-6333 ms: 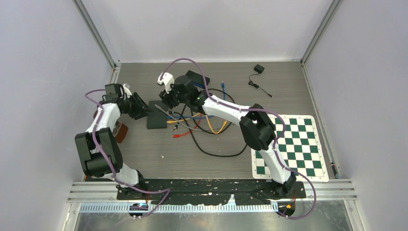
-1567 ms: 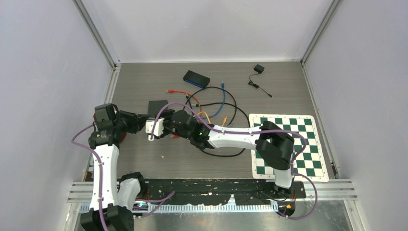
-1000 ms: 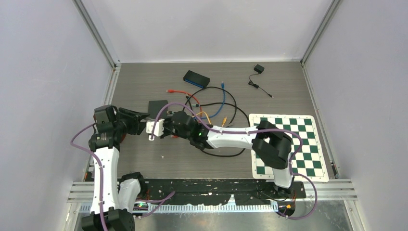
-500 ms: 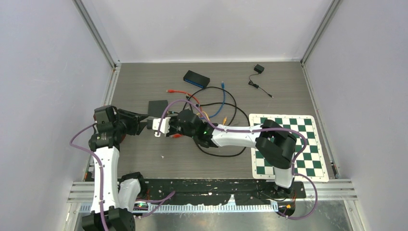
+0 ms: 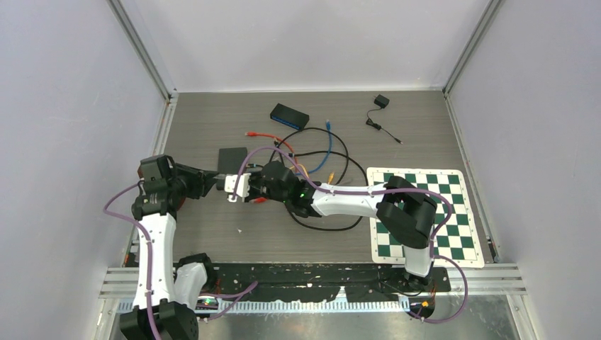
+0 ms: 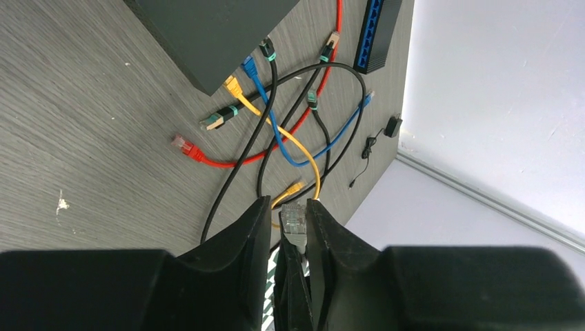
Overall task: Insert the plug into the switch port
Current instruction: Pick up the connector from the center of the board.
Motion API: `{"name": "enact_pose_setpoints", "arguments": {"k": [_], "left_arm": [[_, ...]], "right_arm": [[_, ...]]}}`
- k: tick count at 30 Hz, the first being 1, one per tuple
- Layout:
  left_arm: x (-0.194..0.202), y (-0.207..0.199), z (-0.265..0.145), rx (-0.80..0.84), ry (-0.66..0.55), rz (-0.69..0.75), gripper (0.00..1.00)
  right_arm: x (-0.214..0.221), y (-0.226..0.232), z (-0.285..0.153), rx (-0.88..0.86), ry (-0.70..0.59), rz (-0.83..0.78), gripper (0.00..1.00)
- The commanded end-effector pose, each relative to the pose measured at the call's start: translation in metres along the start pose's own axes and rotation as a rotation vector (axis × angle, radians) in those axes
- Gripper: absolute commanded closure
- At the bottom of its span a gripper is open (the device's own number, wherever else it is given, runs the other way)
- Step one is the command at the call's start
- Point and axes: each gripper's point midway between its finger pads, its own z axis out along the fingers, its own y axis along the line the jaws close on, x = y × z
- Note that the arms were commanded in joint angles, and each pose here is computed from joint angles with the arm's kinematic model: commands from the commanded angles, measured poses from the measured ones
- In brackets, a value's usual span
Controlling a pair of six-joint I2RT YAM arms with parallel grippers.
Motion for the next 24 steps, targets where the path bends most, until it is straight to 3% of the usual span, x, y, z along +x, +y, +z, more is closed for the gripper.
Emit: {"name": "enact_pose_setpoints", "arguments": {"k": [1,5,7,12,14,24], "left_arm": [[-0.003,0.0,0.005,0.012,-0.009,-0.005,0.77],[0.0,0.001,0.007,0.016,0.012,-0.02,0.92],[0.001,0.001,0.008,0.016,0.022,-0.029,1.0],[0.003,0.002,0.007,0.017,0.02,-0.051,1.0],[0.003,0.005,0.006,0.004,0.016,-0.062,1.0],[0.004,0.009,0.005,-0.015,0.015,-0.093,1.0]], "right_arm": [[-0.04,-0.026,-0.012,0.059,-0.112,0.012,0.95],[-0.04,-0.024,-0.009,0.053,-0.12,0.014,0.95],[-0.041,-0.024,-0.007,0.052,-0.124,0.01,0.87],[-0.042,-0.026,-0.001,0.061,-0.126,-0.011,0.66],[-0.045,-0.027,0.001,0.067,-0.132,-0.024,0.62],[-0.051,-0.016,0.009,0.05,-0.142,-0.086,0.64]]}}
